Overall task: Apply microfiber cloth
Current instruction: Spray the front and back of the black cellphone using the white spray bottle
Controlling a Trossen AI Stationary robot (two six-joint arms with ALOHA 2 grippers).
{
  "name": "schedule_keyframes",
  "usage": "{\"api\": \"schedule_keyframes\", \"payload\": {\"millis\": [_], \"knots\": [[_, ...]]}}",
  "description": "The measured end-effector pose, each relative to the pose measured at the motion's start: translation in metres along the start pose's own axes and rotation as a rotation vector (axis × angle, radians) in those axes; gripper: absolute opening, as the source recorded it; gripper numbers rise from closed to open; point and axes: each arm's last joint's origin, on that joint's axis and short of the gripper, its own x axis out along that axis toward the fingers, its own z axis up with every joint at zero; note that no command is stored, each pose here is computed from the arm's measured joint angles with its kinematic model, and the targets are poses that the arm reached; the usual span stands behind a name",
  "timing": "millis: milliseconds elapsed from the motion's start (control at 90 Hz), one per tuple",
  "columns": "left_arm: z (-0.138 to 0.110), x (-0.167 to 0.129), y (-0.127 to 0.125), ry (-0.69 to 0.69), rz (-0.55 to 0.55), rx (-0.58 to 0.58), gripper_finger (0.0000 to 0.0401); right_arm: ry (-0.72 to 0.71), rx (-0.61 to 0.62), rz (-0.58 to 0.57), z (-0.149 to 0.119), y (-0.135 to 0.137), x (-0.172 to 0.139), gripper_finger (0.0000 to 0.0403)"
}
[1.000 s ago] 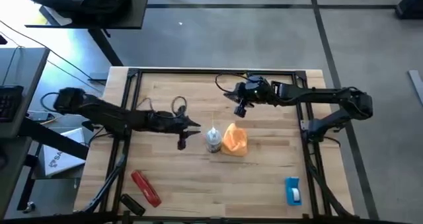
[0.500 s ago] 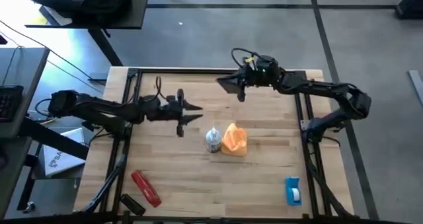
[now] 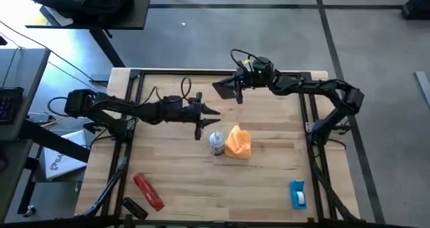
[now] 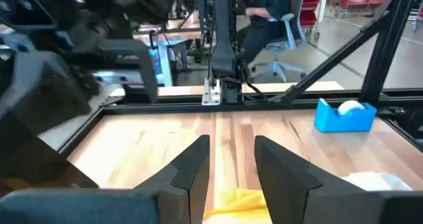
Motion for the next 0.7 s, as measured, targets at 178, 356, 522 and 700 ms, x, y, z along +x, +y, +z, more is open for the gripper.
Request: {"api": "schedule_keyframes", "payload": {"millis": [178,356,522,700], "knots": [[0.0,0.0,-0.016,0.012,-0.003,0.029,0.0101,-0.013,-0.006,0.008,-0.006,-0.001,0.008,0.0001],[0.0,0.0,-0.023,0.016,0.023,0.037,0.0101,-0.024,-0.003,0.021,-0.012,0.0,0.015,0.0001],[-0.002,0.0,-0.021,0.036,0.037,0.039,0.0096,-0.022,0.003,0.041,-0.013,0.005,0.018,0.0001],[-0.001,0.0,-0.023,0.028,-0.009,0.038,0.0037,-0.023,0.001,0.049,-0.012,0.008,0.019,0.0001]]}}
